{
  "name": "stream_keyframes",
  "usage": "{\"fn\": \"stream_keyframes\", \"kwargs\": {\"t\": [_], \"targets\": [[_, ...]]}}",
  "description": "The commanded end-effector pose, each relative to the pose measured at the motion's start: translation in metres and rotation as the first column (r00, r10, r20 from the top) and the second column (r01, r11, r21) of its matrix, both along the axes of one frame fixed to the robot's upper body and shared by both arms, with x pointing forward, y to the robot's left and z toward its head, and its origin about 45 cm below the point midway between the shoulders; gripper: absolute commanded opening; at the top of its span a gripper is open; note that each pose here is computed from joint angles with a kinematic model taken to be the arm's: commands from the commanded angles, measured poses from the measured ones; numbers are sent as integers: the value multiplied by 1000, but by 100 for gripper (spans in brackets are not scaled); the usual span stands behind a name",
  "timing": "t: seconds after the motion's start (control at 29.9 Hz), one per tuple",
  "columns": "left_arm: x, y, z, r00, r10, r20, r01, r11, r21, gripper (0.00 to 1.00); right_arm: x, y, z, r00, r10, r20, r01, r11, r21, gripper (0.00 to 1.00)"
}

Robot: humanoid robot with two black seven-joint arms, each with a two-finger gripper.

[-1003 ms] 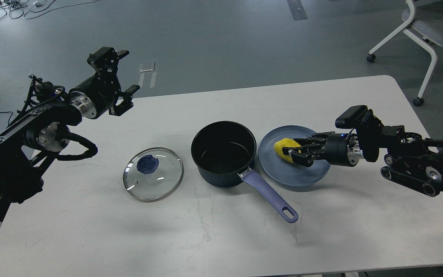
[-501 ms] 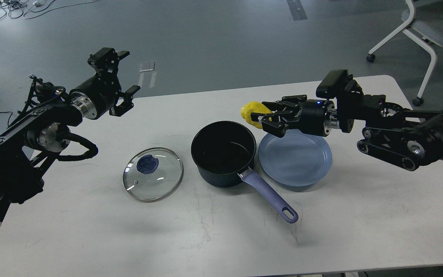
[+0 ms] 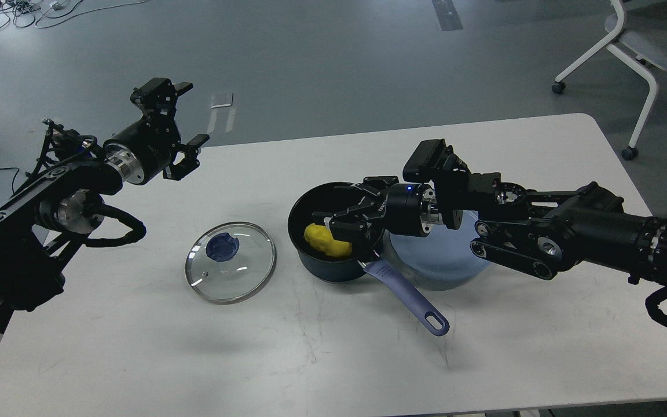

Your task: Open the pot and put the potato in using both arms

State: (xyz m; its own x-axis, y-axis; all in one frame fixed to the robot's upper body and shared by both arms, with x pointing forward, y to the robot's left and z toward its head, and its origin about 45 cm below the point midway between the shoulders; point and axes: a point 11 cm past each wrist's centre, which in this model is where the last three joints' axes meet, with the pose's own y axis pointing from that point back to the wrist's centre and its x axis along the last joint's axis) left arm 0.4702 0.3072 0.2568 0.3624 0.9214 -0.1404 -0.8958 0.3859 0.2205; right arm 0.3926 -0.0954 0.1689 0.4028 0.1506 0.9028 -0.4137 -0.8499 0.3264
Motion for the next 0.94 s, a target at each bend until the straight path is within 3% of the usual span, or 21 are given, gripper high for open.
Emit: {"fn": "stream_keyframes", "kwargs": {"t": [0.0, 0.1, 0.2, 0.23, 0.3, 0.37, 0.5, 0.64, 0.74, 0.9], "targets": [[0, -1, 0, 1000, 0, 1, 0, 1000, -3, 98, 9, -23, 5, 998, -65, -14, 65, 998, 17, 100], [1, -2, 2, 1000, -1, 3, 1, 1000, -10, 98, 17, -28, 14, 993, -116, -30, 117, 991, 65, 100], [2, -3, 5, 1000, -3, 3, 3, 999, -33, 98, 46, -31, 58, 935, -302, -187, 350, 875, 334, 100], [3, -4, 7, 1000, -2, 9, 3, 999, -42, 98, 53, -30, 78, 879, -333, -341, 464, 762, 452, 100], [4, -4, 11, 1000, 1, 18, 0, 998, -58, 98, 57, -29, 92, 795, -304, -526, 576, 651, 495, 100], [5, -3, 18, 999, 12, 44, -7, 995, -101, 98, 61, -51, 110, 602, -170, -780, 728, 518, 449, 100], [-5, -7, 21, 998, -31, 57, 44, 971, -235, 98, 69, -76, 129, 496, 7, -868, 798, 392, 459, 100], [-20, -12, 8, 997, -55, 51, 69, 943, -326, 98, 61, -100, 108, 318, 215, -923, 882, 289, 371, 100], [-23, -17, 0, 998, -57, 38, 67, 936, -345, 98, 55, -108, 89, 253, 238, -938, 914, 260, 312, 100], [-25, -22, -7, 998, -61, 24, 66, 933, -353, 99, 53, -98, 68, 211, 284, -936, 936, 216, 276, 100]]}}
